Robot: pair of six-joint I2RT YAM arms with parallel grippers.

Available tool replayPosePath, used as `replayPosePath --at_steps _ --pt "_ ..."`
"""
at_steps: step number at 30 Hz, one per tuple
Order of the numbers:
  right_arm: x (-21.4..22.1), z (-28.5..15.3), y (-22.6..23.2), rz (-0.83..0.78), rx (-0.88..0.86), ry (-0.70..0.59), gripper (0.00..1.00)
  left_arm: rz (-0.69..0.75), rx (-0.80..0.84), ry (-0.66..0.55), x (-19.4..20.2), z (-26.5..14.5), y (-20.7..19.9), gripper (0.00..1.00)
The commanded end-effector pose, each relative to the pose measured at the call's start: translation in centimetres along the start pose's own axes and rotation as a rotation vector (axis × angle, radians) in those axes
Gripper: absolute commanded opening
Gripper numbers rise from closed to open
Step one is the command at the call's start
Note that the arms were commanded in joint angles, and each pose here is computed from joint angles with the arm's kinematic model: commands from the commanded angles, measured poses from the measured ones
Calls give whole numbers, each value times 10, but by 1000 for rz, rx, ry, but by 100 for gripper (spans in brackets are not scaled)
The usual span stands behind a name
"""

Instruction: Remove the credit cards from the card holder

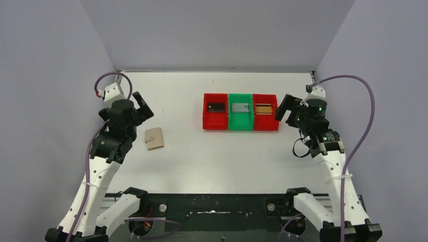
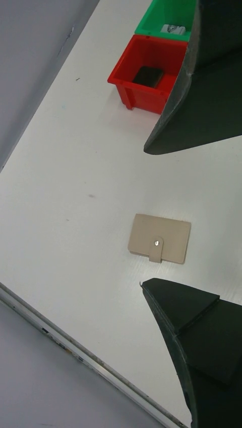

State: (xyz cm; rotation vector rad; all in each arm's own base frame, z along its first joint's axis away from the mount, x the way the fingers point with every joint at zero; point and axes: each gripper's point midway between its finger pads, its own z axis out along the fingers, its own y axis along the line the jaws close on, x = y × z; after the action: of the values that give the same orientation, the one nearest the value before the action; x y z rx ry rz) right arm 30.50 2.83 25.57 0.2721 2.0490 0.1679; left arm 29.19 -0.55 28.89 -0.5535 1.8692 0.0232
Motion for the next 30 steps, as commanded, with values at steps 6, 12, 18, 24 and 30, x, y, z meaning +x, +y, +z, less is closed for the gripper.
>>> replayPosePath --at_steps 6,12,18,24,30 --pt "49 -28 21 100 -187 93 98 -46 -45 131 40 1 4 97" --pt "71 -19 27 108 -228 170 98 -128 -122 242 57 25 31 97" --pt "77 -11 43 75 -263 238 98 -228 -225 355 85 48 72 97" --pt "81 -9 60 52 -274 249 98 -321 -341 445 126 63 107 97" --pt "89 -5 73 58 -276 274 98 -380 -462 457 153 68 141 97"
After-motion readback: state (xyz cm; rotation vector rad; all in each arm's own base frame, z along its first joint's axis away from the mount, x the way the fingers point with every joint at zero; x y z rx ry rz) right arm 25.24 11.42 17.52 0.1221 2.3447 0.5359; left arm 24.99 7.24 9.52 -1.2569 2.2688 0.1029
